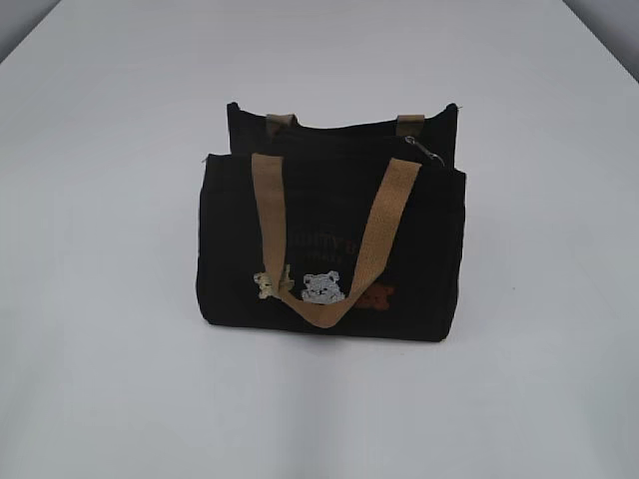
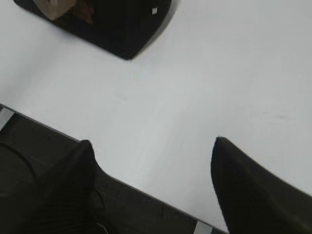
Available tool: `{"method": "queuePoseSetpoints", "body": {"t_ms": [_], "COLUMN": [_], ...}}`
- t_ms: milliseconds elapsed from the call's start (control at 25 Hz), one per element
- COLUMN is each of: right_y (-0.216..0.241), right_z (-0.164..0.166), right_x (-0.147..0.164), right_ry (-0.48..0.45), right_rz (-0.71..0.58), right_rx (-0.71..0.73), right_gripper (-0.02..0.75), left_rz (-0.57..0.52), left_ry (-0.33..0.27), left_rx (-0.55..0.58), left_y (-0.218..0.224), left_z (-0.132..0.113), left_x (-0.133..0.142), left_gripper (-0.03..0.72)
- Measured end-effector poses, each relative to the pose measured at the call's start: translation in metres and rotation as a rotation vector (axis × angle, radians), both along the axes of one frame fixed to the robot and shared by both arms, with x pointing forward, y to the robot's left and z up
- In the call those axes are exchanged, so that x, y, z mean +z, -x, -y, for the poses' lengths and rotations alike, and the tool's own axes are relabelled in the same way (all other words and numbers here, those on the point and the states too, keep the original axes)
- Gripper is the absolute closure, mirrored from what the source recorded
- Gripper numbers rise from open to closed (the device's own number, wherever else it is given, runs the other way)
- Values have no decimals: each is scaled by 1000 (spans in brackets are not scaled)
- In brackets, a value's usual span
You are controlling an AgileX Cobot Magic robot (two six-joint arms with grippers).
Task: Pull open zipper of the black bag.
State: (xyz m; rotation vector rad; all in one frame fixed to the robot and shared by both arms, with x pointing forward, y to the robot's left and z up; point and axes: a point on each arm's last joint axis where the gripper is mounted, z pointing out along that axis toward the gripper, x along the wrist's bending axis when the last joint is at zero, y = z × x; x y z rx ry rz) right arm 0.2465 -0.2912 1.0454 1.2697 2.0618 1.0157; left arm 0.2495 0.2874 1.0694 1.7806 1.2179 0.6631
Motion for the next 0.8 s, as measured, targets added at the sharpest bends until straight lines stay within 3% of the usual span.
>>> {"method": "queuePoseSetpoints", "body": {"t_ms": [200, 800], "right_y": [15, 15], "right_z": [5, 5], "right_x": [0, -1], "right_ry": [-41, -44], "right_rz": [100, 101], "right_rx": [2, -9], "right_gripper": [167, 167], "left_rz": [83, 91], "left_ry": [7, -7], "left_rx": [4, 22], "left_y": [22, 22], "left_z": [-7, -9], "left_x": [-9, -9], "left_gripper": [345, 365]}}
